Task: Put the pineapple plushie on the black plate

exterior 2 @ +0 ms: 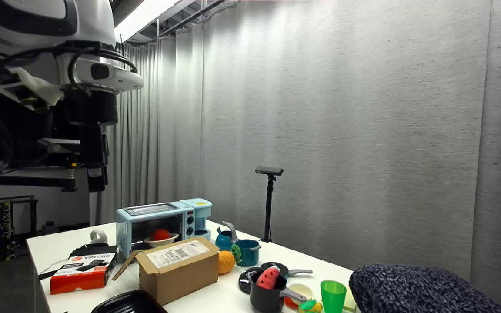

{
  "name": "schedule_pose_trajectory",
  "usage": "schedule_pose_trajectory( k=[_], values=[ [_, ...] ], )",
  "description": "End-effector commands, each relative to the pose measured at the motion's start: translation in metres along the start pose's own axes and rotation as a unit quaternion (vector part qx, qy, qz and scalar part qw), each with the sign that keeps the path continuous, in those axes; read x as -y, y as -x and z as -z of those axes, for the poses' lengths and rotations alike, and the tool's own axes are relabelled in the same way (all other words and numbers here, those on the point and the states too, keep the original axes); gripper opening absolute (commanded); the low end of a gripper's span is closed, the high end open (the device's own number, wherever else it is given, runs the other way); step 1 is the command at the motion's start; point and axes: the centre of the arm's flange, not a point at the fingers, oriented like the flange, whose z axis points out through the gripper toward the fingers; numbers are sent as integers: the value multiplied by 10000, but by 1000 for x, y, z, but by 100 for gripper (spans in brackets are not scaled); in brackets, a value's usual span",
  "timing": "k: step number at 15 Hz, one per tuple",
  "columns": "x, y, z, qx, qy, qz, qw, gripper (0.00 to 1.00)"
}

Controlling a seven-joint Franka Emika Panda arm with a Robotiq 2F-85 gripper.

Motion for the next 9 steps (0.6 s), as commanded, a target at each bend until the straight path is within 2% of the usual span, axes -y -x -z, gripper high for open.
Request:
schedule_pose_trajectory(
  k=[1,3,5,9],
  values=[
    [-6,-26,-4,-293,-51,-433,9986,100],
    [-6,-47,6,-580,-233,-634,9960,100],
    [-6,-70,10,-934,-239,-670,9931,100],
    [-7,-111,-4,-1235,76,-433,9914,100]
  ],
)
